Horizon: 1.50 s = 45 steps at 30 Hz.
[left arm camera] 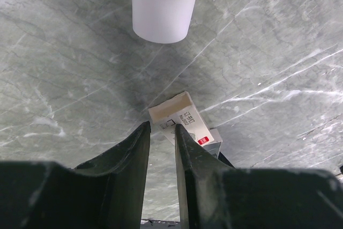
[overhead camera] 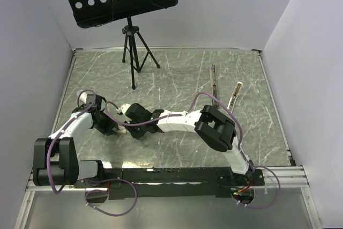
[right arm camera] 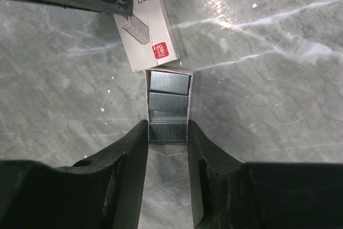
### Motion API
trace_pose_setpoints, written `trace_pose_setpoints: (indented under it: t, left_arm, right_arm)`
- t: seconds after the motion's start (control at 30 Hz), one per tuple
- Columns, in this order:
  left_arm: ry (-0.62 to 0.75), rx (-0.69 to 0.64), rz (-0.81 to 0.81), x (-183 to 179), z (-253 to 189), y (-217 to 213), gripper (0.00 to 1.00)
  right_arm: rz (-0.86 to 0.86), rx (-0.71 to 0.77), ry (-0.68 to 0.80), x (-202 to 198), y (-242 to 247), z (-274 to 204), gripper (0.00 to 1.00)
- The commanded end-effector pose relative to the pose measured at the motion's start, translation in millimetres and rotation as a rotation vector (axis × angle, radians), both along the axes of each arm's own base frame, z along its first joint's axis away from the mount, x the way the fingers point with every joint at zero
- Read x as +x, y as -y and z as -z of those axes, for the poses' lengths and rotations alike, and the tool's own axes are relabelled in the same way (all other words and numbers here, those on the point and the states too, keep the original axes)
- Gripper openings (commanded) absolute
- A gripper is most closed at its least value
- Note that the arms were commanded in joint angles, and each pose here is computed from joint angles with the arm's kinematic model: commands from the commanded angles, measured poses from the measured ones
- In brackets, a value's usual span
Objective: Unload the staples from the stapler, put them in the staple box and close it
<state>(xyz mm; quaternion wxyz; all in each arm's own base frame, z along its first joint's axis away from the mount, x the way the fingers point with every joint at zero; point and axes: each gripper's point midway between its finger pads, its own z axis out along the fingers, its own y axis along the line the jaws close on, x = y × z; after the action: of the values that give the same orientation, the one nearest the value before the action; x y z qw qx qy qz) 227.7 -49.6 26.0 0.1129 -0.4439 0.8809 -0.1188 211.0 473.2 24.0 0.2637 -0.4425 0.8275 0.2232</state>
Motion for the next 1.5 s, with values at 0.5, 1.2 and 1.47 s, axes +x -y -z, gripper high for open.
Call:
trace_pose_setpoints:
  t: [0.5, 1.2, 1.47]
  left_arm:
    - [0.020, 0.016, -0.001, 2.9, -4.7, -2.3, 0.31]
    - [0.018, 0.018, 0.000, 2.5, -4.5, -1.7, 0.30]
    - [0.023, 0.018, -0.001, 2.7, -5.7, -1.6, 0.31]
  right_arm:
    - [-0.010, 0.019, 0.012, 3.9, -5.6, 0.3, 0.36]
    - [-0.082, 0.046, -0.021, -6.7, -19.1, 1.9, 0.36]
    - [-0.144, 0.018, -0.025, -8.8, -19.7, 8.7, 0.36]
